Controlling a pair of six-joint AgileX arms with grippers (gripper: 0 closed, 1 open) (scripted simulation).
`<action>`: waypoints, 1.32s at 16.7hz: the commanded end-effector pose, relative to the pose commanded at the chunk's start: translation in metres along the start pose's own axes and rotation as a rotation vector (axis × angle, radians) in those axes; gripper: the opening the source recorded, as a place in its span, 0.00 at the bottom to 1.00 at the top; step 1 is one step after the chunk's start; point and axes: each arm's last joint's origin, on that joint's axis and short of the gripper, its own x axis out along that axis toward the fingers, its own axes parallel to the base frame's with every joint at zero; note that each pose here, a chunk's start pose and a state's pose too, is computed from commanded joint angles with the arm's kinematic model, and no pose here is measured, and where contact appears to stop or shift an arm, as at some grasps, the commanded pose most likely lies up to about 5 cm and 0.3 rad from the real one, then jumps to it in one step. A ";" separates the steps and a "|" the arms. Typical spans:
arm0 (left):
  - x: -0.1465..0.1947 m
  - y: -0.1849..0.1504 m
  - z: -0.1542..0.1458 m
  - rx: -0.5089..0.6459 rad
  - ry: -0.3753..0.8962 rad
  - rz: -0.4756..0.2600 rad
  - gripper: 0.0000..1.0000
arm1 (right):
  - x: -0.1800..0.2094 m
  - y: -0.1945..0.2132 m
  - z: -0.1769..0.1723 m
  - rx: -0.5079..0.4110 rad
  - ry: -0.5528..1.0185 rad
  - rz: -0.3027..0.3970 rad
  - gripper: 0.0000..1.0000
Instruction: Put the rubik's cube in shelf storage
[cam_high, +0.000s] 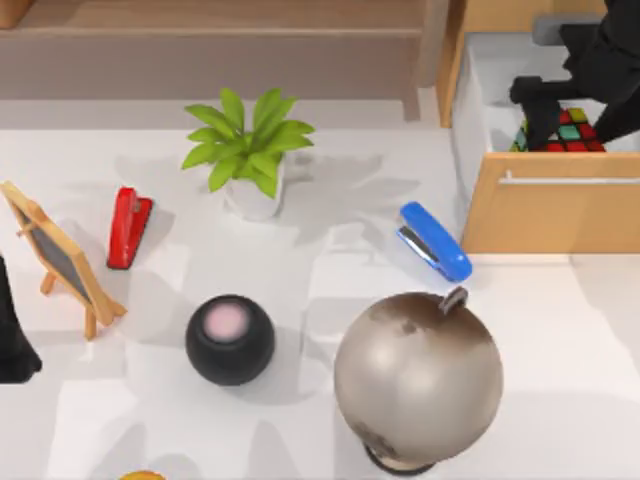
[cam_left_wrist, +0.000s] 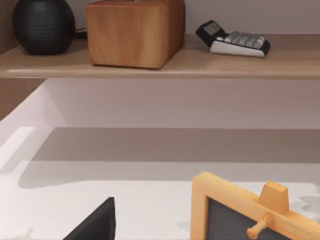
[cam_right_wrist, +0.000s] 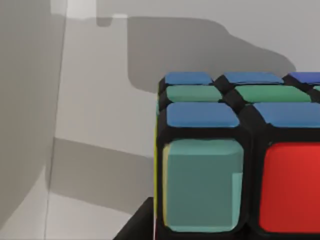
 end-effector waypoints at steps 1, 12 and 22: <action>0.000 0.000 0.000 0.000 0.000 0.000 1.00 | -0.002 0.000 0.001 0.001 0.000 0.001 0.00; 0.000 0.000 0.000 0.000 0.000 0.000 1.00 | -0.015 0.012 0.012 0.187 0.004 -0.134 0.00; 0.000 0.000 0.000 0.000 0.000 0.000 1.00 | -0.095 0.088 -0.014 0.114 -0.225 -0.183 0.00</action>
